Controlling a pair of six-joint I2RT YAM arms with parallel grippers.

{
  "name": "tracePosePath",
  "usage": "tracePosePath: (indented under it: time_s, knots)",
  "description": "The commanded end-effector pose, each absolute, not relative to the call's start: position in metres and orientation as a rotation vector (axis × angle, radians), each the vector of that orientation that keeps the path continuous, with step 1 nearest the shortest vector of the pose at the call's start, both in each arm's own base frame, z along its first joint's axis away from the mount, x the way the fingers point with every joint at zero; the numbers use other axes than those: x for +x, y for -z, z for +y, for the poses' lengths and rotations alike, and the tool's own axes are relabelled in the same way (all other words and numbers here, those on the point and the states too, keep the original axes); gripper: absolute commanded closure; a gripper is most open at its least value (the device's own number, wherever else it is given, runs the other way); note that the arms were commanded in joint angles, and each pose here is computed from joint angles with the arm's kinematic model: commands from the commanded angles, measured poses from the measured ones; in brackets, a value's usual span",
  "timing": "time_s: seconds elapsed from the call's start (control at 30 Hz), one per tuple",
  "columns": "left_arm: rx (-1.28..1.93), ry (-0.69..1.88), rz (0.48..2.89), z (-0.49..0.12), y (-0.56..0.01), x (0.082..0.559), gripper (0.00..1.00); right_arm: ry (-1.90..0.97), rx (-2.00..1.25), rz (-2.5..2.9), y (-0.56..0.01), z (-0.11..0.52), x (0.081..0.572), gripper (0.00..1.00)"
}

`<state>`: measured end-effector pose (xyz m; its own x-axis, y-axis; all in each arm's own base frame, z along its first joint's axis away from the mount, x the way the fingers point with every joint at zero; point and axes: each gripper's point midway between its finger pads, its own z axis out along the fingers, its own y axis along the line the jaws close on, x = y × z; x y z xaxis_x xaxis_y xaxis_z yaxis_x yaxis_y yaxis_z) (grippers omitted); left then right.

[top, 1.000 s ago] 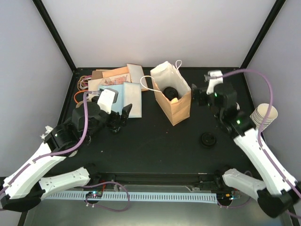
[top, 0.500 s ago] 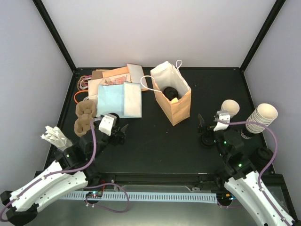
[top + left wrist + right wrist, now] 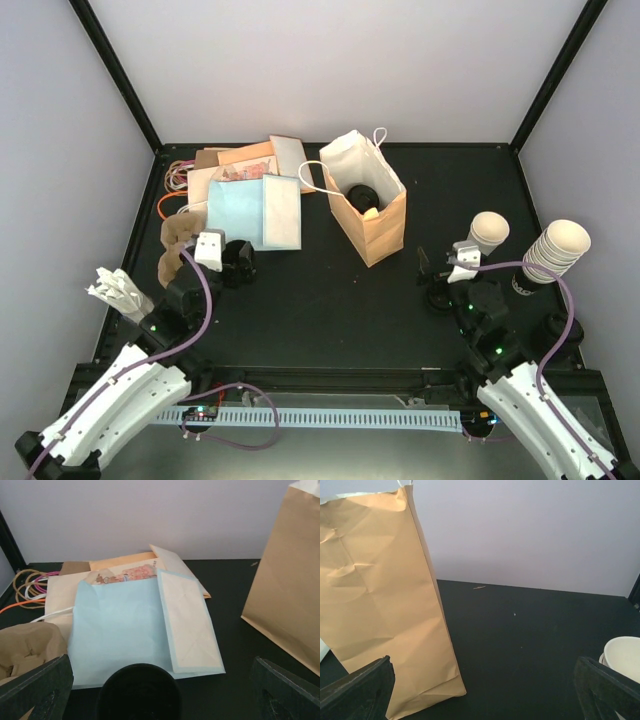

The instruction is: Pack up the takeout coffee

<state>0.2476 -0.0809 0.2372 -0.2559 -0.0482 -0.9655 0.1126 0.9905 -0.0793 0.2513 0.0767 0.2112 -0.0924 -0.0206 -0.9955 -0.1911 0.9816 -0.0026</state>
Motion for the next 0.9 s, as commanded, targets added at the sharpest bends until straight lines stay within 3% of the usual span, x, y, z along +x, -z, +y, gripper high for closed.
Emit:
tracePosePath:
  time_s: [0.0,0.27,0.43,0.7,0.87]
  knots:
    - [-0.002,0.198,1.779,-0.078,-0.247,0.252,0.01,-0.149,-0.147,1.581,-0.234,0.076,0.252,0.00]
    - [-0.349,0.088,1.916,-0.024,-0.247,0.246,0.01,-0.210,-0.217,1.615,-0.240,0.091,0.251,0.00]
    - [-0.393,-0.029,2.008,-0.002,-0.270,0.223,0.01,-0.238,-0.173,1.614,-0.244,0.088,0.250,0.00]
    - [-0.698,-0.184,1.969,0.053,-0.311,0.172,0.01,-0.264,-0.171,1.682,-0.243,0.093,0.252,0.00]
    - [-0.838,-0.264,1.988,0.068,-0.310,0.154,0.07,-0.292,-0.175,1.674,-0.244,0.097,0.252,0.00]
